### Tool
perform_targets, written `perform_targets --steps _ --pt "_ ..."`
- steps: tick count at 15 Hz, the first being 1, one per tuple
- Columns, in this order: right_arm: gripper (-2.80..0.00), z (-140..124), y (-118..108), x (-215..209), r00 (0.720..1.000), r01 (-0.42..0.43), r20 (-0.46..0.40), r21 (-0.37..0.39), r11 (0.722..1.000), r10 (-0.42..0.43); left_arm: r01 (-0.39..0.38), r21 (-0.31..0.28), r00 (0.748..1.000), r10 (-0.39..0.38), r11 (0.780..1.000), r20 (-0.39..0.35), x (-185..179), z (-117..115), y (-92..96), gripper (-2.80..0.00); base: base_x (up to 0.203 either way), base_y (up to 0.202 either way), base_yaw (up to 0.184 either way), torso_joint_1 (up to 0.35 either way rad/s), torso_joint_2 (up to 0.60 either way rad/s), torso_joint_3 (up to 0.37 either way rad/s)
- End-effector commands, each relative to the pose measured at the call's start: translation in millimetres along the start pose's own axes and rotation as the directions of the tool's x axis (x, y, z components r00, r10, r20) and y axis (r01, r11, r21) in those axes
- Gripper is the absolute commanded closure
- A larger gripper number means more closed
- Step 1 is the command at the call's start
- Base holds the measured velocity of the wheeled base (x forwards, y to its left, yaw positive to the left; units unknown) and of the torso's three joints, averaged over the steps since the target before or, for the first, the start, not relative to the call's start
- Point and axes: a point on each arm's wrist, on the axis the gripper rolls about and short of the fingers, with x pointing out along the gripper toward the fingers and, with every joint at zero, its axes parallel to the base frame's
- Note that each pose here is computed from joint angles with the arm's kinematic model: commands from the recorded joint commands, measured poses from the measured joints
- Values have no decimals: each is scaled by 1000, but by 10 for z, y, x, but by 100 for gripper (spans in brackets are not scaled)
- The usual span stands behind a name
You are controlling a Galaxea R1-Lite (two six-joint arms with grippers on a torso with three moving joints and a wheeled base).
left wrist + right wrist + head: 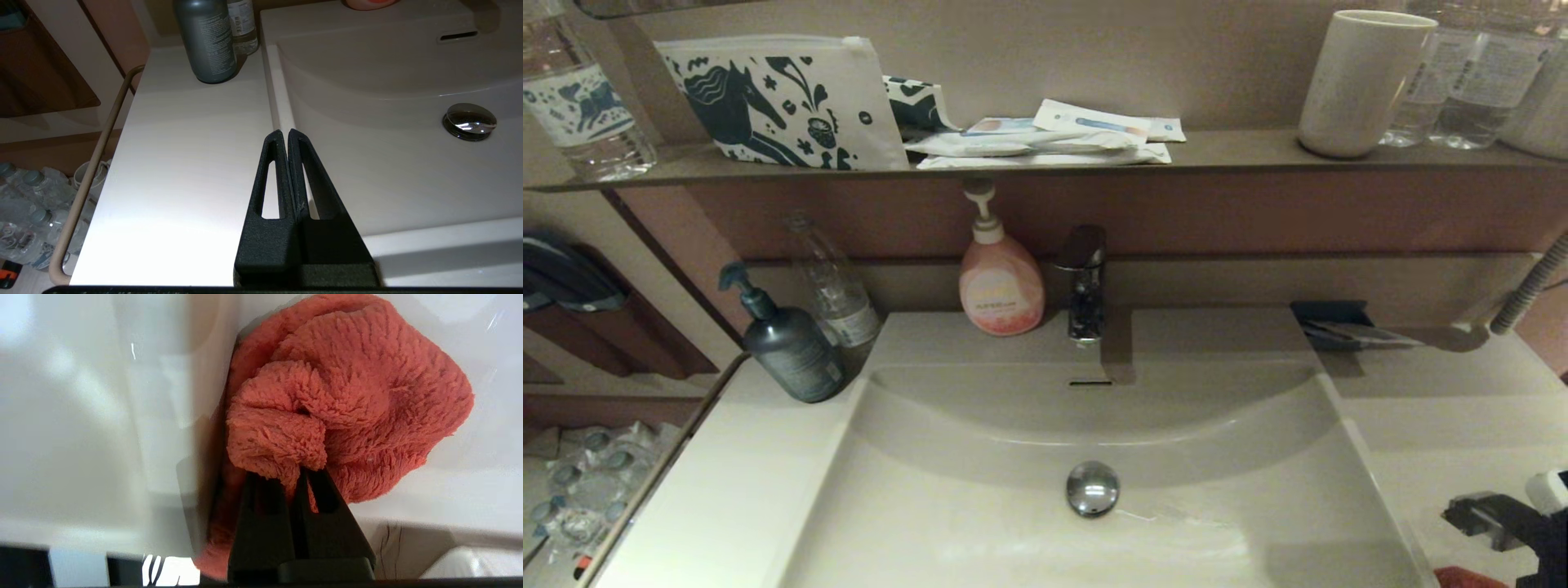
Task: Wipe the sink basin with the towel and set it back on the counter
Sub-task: Wipe the sink
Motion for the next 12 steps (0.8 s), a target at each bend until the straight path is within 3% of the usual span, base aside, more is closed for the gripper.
perform_targets --steps 1,5,12 --pt "0 65 -73 177 999 15 -39 23 1000 -14 0 1 1000 0 1000 0 1 2 0 0 0 0 0 0 0 0" --pt "0 190 -132 437 1000 -5 23 38 999 5 0 1 1000 0 1000 -1 1 1 0 0 0 0 0 0 0 0" --pt "0 341 -375 572 992 50 117 39 998 -54 0 1 1000 0 1000 -1 1 1 0 0 0 0 0 0 0 0"
